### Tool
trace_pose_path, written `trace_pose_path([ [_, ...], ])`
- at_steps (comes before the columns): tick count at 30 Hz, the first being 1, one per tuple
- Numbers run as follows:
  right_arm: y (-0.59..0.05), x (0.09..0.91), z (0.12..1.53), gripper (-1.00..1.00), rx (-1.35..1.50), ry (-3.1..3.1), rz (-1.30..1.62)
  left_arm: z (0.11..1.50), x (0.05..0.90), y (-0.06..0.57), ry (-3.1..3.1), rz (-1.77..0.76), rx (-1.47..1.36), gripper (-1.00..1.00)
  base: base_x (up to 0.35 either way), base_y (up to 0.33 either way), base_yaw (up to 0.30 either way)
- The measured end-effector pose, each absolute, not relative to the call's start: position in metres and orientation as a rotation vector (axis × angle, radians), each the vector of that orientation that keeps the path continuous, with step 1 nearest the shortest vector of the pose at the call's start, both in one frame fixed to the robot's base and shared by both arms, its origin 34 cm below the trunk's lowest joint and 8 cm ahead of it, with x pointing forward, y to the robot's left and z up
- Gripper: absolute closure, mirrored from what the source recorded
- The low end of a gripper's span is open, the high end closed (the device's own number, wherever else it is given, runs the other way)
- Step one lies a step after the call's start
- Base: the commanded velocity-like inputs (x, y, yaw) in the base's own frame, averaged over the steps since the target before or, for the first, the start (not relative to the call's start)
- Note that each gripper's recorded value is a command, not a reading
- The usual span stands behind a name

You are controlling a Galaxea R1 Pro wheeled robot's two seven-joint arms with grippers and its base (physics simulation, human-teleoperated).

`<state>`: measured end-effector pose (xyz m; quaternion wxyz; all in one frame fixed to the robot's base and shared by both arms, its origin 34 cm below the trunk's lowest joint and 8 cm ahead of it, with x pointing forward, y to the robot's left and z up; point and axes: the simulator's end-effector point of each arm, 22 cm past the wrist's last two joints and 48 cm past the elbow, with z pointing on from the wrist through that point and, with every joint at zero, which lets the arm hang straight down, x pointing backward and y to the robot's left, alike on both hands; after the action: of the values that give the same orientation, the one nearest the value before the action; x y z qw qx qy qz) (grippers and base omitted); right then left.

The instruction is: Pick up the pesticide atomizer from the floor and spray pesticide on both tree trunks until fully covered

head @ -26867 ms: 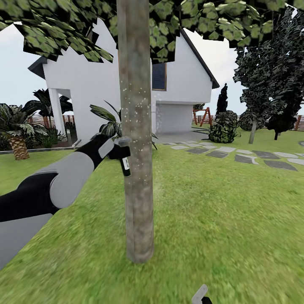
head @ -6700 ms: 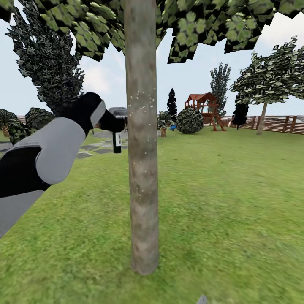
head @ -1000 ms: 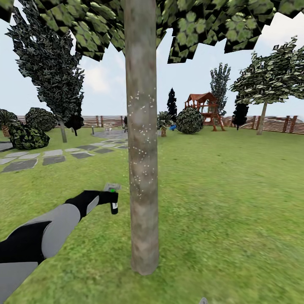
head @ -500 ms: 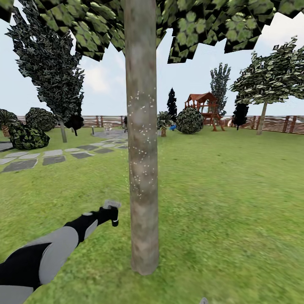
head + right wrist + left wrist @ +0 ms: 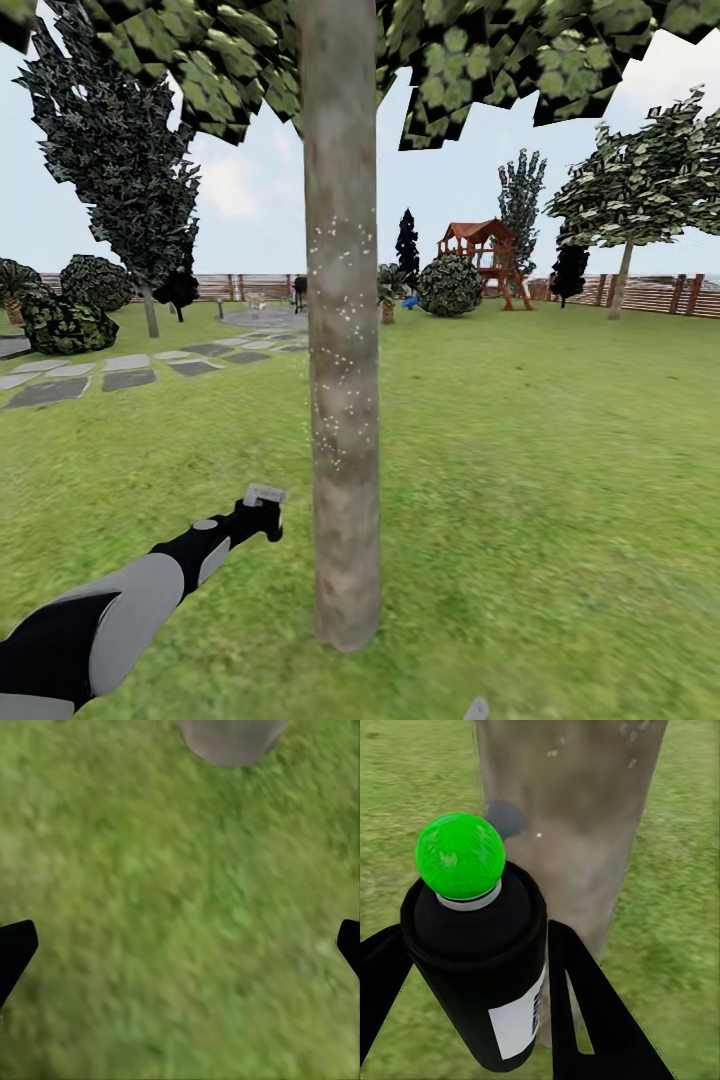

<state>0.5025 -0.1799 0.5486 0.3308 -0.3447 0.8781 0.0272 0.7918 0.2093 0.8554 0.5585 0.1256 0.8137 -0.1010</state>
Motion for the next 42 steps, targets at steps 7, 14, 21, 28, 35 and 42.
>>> trace_pose_path([
  [7,-0.180,0.503,0.549,-1.00,-0.901,2.294,0.072,0.856,0.792,0.209,1.918,-0.238,0.296,1.00,0.000,0.318,0.000],
  [14,-0.180,0.503,0.549,-1.00,-0.901,2.294,0.071,0.856,0.792,0.209,1.918,-0.238,0.296,1.00,0.000,0.330,0.000],
  [21,-0.179,0.503,0.549,-1.00,-0.901,2.294,0.072,0.856,0.792,0.210,1.916,-0.242,0.287,1.00,0.000,0.335,0.000],
  [28,-0.179,0.503,0.549,-1.00,-0.901,2.294,0.073,0.862,0.795,0.212,1.902,-0.287,0.197,1.00,0.094,0.340,0.000],
  [35,-0.179,0.501,0.548,-1.00,-0.901,2.296,0.074,0.863,0.795,0.210,1.900,-0.295,0.195,1.00,0.119,0.300,-0.019],
  [42,-0.179,0.501,0.548,-1.00,-0.902,2.296,0.074,0.866,0.796,0.210,1.887,-0.293,0.196,1.00,-0.082,0.027,-0.153],
])
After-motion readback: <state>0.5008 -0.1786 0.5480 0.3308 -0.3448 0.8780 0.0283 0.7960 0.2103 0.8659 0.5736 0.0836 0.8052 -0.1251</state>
